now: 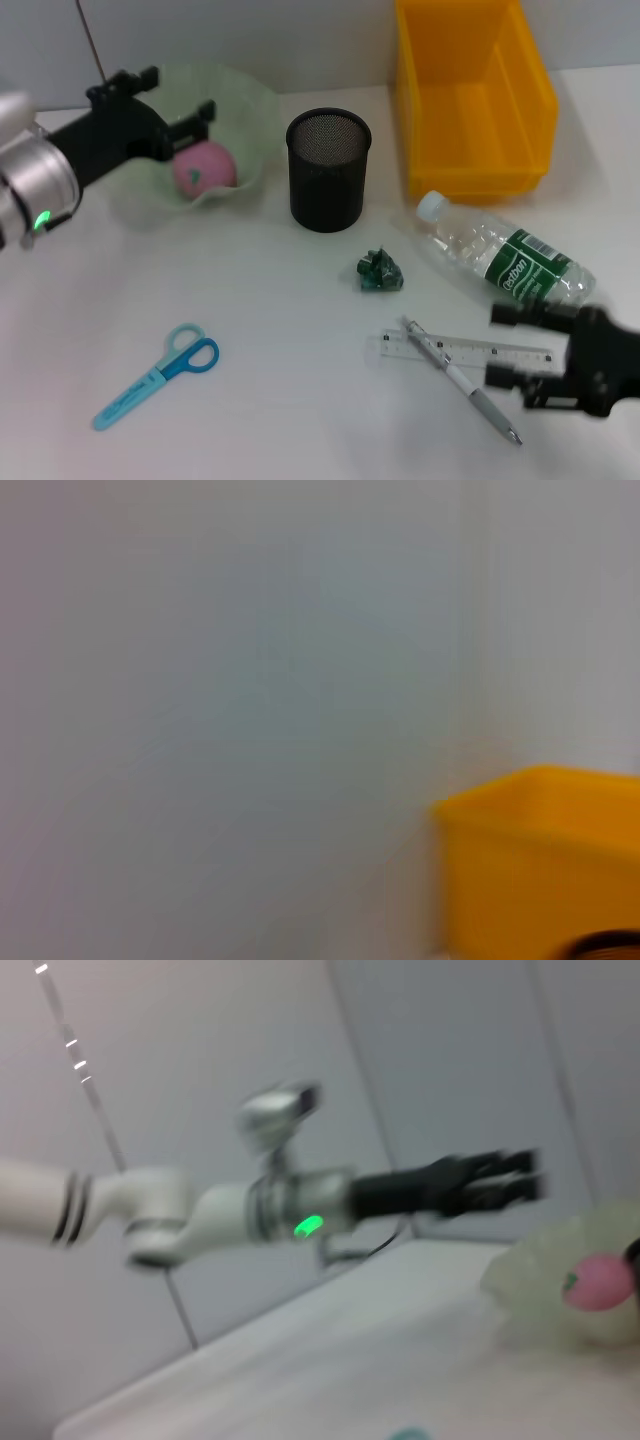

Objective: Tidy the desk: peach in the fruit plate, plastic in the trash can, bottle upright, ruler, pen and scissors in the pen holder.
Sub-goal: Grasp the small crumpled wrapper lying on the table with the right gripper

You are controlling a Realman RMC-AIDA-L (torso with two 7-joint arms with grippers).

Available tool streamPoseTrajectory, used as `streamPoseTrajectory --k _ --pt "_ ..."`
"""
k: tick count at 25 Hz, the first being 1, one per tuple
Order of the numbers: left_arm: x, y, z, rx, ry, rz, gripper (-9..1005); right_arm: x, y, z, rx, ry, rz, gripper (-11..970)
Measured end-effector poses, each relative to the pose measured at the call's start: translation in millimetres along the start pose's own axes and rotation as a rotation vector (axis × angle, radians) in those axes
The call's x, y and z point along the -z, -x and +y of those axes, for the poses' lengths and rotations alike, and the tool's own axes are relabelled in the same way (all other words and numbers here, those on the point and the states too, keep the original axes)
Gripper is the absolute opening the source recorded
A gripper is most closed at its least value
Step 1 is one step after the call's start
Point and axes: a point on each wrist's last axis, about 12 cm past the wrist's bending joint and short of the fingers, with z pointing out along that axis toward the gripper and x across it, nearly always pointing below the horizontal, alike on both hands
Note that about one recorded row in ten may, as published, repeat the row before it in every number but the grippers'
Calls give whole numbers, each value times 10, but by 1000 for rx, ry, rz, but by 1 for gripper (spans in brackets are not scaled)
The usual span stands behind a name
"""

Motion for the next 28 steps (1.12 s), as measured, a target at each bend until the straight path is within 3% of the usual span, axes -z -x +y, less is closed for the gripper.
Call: streamPoseTrajectory --k 4,5,6,10,13,18,28 --pt "356 -78 -301 -32 -206 -77 844 105 245 -55 2 -16 -33 826" --pt "356 -78 -301 -32 -206 -77 844 121 331 -72 -2 -11 -29 826" --pt "542 -172 -434 -36 -277 -78 844 135 439 -100 -3 -11 -10 826" --pt "745 -328 -578 -25 -358 -44 843 88 869 -200 -25 -43 93 825" --pt "809 -391 -618 -7 -393 -17 843 -22 1195 -285 -73 -123 205 825" --pt "858 -485 -654 43 -432 24 843 -325 1520 -336 -108 -223 391 825" --pt "926 -463 -589 76 -455 -4 842 -988 1758 -359 -88 -293 653 826"
